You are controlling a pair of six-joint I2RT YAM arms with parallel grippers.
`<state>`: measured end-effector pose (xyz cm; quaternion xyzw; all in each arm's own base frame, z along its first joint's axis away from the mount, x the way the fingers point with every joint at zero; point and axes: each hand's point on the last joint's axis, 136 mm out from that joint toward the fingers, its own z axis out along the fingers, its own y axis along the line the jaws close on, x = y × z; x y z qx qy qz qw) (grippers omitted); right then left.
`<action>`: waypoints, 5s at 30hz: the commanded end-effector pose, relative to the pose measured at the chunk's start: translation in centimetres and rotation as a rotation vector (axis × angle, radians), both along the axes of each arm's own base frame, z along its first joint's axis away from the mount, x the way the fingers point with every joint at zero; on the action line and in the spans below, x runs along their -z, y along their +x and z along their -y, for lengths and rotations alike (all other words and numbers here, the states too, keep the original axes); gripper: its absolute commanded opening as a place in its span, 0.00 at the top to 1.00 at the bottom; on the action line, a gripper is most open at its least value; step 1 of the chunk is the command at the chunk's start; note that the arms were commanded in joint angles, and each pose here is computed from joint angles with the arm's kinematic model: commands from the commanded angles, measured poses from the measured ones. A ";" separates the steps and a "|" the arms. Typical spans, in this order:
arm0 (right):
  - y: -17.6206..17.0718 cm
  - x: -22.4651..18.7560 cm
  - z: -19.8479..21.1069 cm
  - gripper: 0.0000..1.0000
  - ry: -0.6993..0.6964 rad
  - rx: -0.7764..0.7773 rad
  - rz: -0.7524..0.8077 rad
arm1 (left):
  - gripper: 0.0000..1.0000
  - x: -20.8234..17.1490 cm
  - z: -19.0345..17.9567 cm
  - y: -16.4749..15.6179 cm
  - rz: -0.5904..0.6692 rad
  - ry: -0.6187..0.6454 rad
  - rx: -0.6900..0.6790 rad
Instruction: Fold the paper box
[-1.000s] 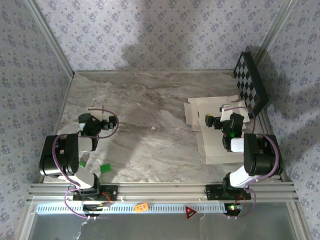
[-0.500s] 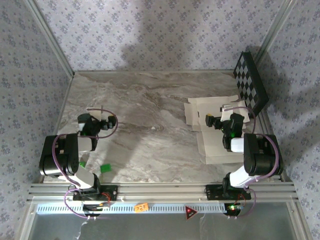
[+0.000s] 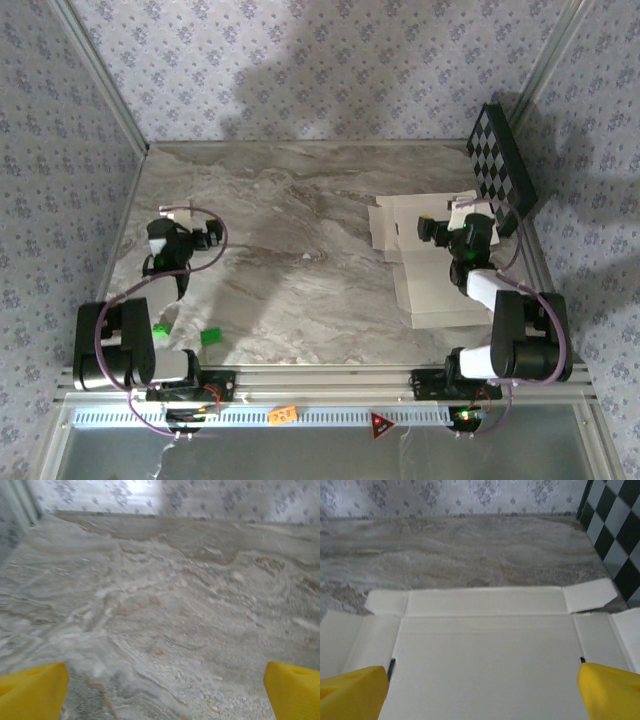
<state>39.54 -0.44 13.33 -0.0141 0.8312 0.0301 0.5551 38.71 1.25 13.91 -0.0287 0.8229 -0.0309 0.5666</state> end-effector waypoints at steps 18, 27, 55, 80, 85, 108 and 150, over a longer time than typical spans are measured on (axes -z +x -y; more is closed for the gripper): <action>-6.0 5.3 -6.7 0.11 0.412 -0.042 -0.728 | 0.03 1.9 7.4 -3.0 -0.522 -0.661 -0.021; -6.9 8.7 -7.5 0.14 0.407 -0.053 -0.867 | 0.04 3.6 14.3 -4.8 -0.666 -0.724 0.100; -9.3 10.2 -25.8 0.16 0.361 -0.345 -0.971 | 0.04 0.4 18.2 -7.2 -0.718 -0.549 0.315; -9.0 4.1 -30.1 0.16 0.417 -0.467 -0.880 | 0.10 -0.6 21.7 -5.9 -0.747 -0.584 0.420; -8.6 4.7 -25.6 0.16 0.463 -0.381 -0.871 | 0.11 0.3 25.0 -4.9 -0.791 -0.570 0.477; -7.7 10.1 -22.4 0.17 0.490 -0.370 -0.965 | 0.11 8.2 26.5 -4.0 -0.967 -0.506 0.446; -7.3 4.7 -33.0 0.26 0.451 -0.557 -0.912 | 0.08 5.9 18.0 -8.2 -0.886 -0.515 0.298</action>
